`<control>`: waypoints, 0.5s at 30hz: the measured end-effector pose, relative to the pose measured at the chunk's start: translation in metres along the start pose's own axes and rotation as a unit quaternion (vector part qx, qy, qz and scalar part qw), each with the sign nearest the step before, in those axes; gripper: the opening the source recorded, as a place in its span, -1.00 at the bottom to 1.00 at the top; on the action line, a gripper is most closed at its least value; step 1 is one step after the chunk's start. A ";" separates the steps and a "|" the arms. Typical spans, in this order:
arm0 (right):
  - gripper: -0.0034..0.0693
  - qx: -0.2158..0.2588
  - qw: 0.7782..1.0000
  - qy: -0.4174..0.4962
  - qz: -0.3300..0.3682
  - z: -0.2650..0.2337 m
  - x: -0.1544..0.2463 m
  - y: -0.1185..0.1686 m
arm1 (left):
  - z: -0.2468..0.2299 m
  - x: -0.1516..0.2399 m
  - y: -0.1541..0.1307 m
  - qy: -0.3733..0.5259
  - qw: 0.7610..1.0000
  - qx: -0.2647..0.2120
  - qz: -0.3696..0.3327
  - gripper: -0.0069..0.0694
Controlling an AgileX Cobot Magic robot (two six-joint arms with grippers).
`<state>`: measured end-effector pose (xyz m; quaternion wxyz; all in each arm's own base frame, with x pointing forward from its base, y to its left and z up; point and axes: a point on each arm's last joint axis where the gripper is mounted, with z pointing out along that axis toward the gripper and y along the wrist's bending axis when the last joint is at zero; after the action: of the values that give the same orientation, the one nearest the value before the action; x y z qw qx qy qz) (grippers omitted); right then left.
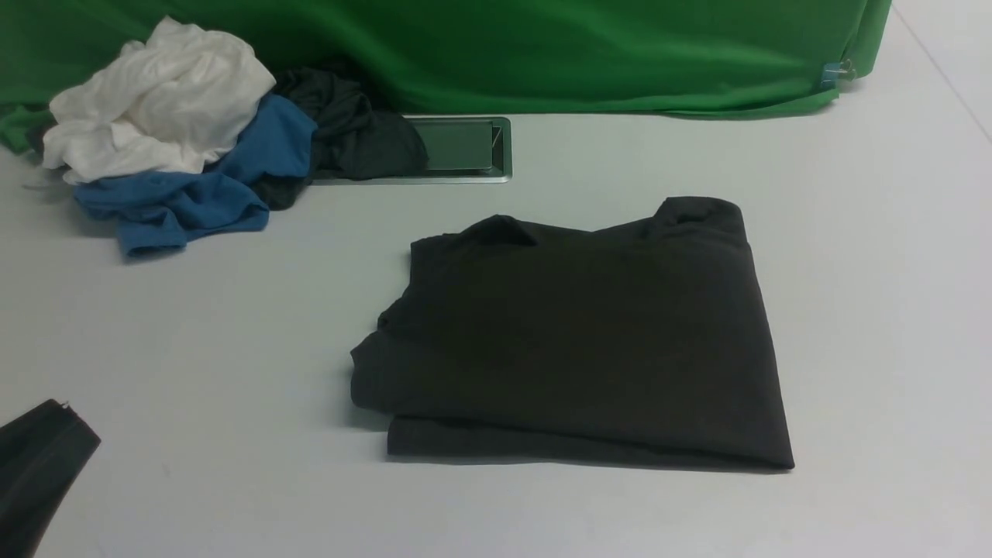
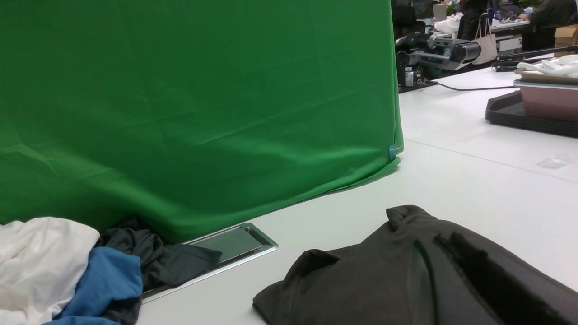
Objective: Fold a long-sleeved shirt on a white desktop.
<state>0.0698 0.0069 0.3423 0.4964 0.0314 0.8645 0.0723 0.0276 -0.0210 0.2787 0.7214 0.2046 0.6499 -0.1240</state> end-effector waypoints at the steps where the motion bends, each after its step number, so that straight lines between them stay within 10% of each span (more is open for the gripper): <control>1: -0.62 0.002 1.000 -0.003 -0.001 -0.001 0.000 -0.001 | 0.000 0.000 0.000 0.000 1.000 0.000 0.000 -0.77; 15: -0.82 0.043 0.979 -0.194 -0.040 0.048 0.112 -0.029 | 0.000 0.000 0.000 0.000 1.000 0.000 0.000 -0.77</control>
<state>0.0548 -0.0029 0.2181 0.6554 0.0315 0.7546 0.0081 0.0276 -0.0210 0.2787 0.7214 0.2047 0.6499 -0.1237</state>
